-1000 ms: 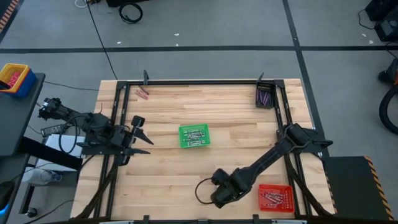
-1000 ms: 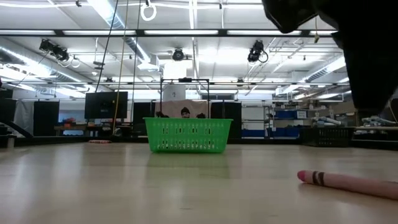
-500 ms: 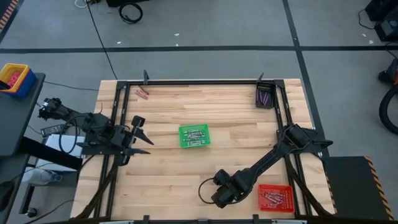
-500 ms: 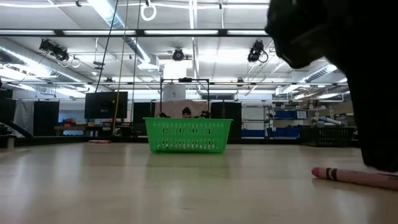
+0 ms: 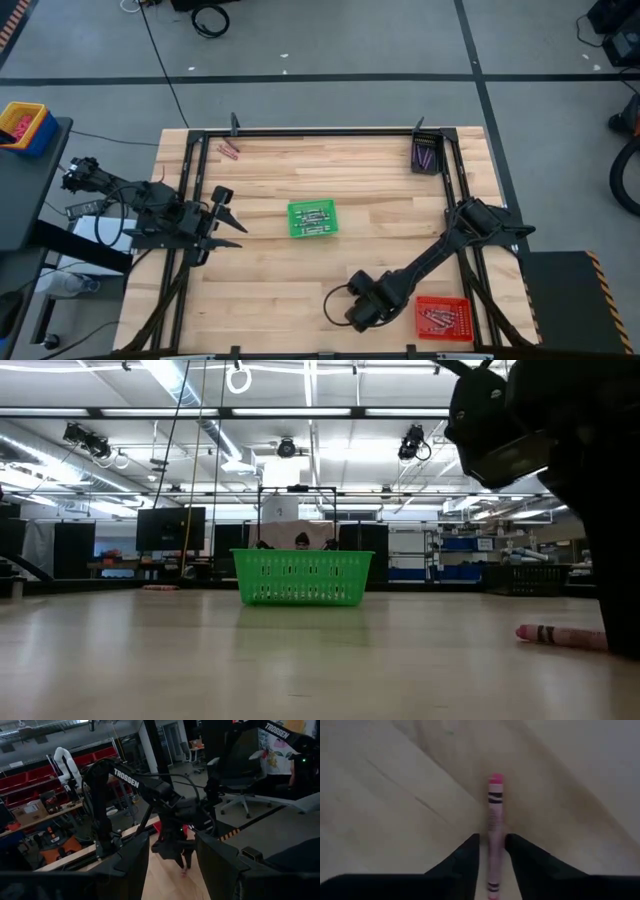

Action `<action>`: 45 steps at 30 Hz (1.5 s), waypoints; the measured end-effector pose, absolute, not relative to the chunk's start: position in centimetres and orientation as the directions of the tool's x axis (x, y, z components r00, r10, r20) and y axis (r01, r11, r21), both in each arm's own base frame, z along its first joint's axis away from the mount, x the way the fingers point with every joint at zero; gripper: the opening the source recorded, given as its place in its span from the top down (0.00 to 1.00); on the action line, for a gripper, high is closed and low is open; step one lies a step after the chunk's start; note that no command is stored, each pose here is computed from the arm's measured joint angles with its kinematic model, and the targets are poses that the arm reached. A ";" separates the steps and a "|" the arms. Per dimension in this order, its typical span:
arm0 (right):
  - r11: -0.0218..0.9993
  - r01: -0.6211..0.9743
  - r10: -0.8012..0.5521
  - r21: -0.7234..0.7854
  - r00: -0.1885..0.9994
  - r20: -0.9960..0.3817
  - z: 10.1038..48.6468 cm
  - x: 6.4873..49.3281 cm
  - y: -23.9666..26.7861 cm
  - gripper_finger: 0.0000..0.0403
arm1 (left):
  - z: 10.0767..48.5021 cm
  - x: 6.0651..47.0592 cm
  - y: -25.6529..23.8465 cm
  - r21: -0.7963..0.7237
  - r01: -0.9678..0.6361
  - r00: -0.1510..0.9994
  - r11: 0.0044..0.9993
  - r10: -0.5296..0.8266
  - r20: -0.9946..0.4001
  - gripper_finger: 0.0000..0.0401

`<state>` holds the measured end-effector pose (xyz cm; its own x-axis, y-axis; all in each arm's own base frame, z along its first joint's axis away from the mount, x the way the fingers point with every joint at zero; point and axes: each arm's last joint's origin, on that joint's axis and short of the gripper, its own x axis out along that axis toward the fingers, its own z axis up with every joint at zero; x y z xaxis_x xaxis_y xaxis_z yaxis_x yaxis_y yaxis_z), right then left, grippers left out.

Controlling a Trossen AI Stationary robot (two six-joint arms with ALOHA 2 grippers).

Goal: Sort crayons
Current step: Put the pink crayon into the red basket

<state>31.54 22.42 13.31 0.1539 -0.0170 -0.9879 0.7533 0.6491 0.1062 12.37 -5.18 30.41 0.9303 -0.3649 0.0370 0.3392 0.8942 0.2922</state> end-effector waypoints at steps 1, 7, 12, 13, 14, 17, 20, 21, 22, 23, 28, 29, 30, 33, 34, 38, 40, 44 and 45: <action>0.641 0.761 -0.017 0.104 0.149 -0.989 13.3 31.6 22.3 0.73 | 30.4 12.4 -5.2 0.292 0.339 0.930 0.894 -0.365 0.037 0.57; 0.631 0.772 0.031 0.084 0.083 -0.996 13.2 32.0 21.2 0.86 | 30.4 12.4 -5.2 0.292 0.339 0.930 0.894 -0.365 0.036 0.57; 0.630 0.774 0.024 0.058 0.055 -0.998 13.2 32.1 20.6 0.93 | 30.4 12.4 -5.2 0.289 0.340 0.930 0.895 -0.365 0.036 0.57; 0.625 0.779 0.023 0.052 0.048 -0.999 13.2 32.1 20.5 0.94 | 30.4 12.4 -5.2 0.282 0.341 0.930 0.897 -0.365 0.035 0.57; 0.622 0.781 0.024 0.046 0.039 -0.999 13.2 32.1 20.4 0.94 | 30.4 12.4 -5.2 0.275 0.342 0.930 0.899 -0.365 0.036 0.57; 0.614 0.789 0.026 0.026 0.013 -1.000 13.2 32.1 20.1 0.93 | 30.4 12.4 -5.2 0.268 0.343 0.930 0.900 -0.365 0.035 0.57; 0.594 0.804 0.020 0.007 -0.006 -1.000 13.2 32.0 19.9 0.93 | 30.4 12.4 -5.2 0.268 0.343 0.930 0.900 -0.365 0.035 0.57; 0.591 0.806 0.018 0.002 -0.011 -1.000 13.2 32.0 19.8 0.93 | 30.4 12.4 -5.2 0.267 0.343 0.930 0.900 -0.365 0.035 0.57; 0.590 0.807 0.016 -0.004 -0.016 -1.000 13.2 31.9 19.8 0.93 | 30.4 12.4 -5.2 0.267 0.343 0.930 0.900 -0.365 0.035 0.57; 0.590 0.807 0.014 -0.006 -0.017 -1.000 13.2 31.9 19.8 0.93 | 30.4 12.4 -5.2 0.267 0.343 0.930 0.900 -0.365 0.035 0.57; 0.590 0.807 0.016 -0.008 -0.022 -1.000 13.2 31.9 19.8 0.93 | 30.4 12.4 -5.2 0.267 0.343 0.930 0.900 -0.365 0.034 0.57; 0.594 0.804 0.016 -0.009 -0.023 -1.000 13.3 31.9 19.8 0.93 | 30.4 12.4 -5.2 0.267 0.343 0.930 0.900 -0.365 0.035 0.57; 0.603 0.797 0.016 -0.010 -0.025 -1.000 13.5 32.0 19.8 0.93 | 30.4 12.4 -5.2 0.267 0.343 0.930 0.900 -0.365 0.034 0.57; 0.636 0.769 -0.004 -0.061 -0.076 -0.997 14.3 31.7 19.7 0.93 | 30.4 12.4 -5.2 0.267 0.343 0.931 0.900 -0.365 0.033 0.57; 0.643 0.763 0.003 -0.059 -0.080 -0.997 15.0 31.7 19.7 0.93 | 30.4 12.4 -5.2 0.267 0.343 0.930 0.900 -0.365 0.034 0.57; 0.644 0.760 0.056 -0.084 -0.156 -0.986 18.4 30.1 19.9 0.93 | 30.4 12.4 -5.2 0.267 0.344 0.930 0.900 -0.365 0.031 0.57; 0.625 0.775 0.100 -0.096 -0.201 -0.974 19.3 29.1 20.3 0.93 | 30.3 12.4 -5.2 0.268 0.346 0.931 0.899 -0.365 0.024 0.57; 0.562 0.823 0.211 -0.088 -0.246 -0.946 22.1 26.6 21.9 0.93 | 30.2 12.4 -5.2 0.268 0.348 0.931 0.899 -0.365 0.017 0.57; 0.542 0.835 0.227 -0.093 -0.252 -0.941 22.3 26.0 22.6 0.93 | 30.2 12.4 -5.2 0.268 0.348 0.931 0.898 -0.365 0.016 0.57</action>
<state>26.01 22.55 22.34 -0.2522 0.2267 -0.9407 0.8352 0.5420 -0.0933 12.38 -5.18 30.21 0.9307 -0.3655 0.0165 0.3480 0.8984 0.2680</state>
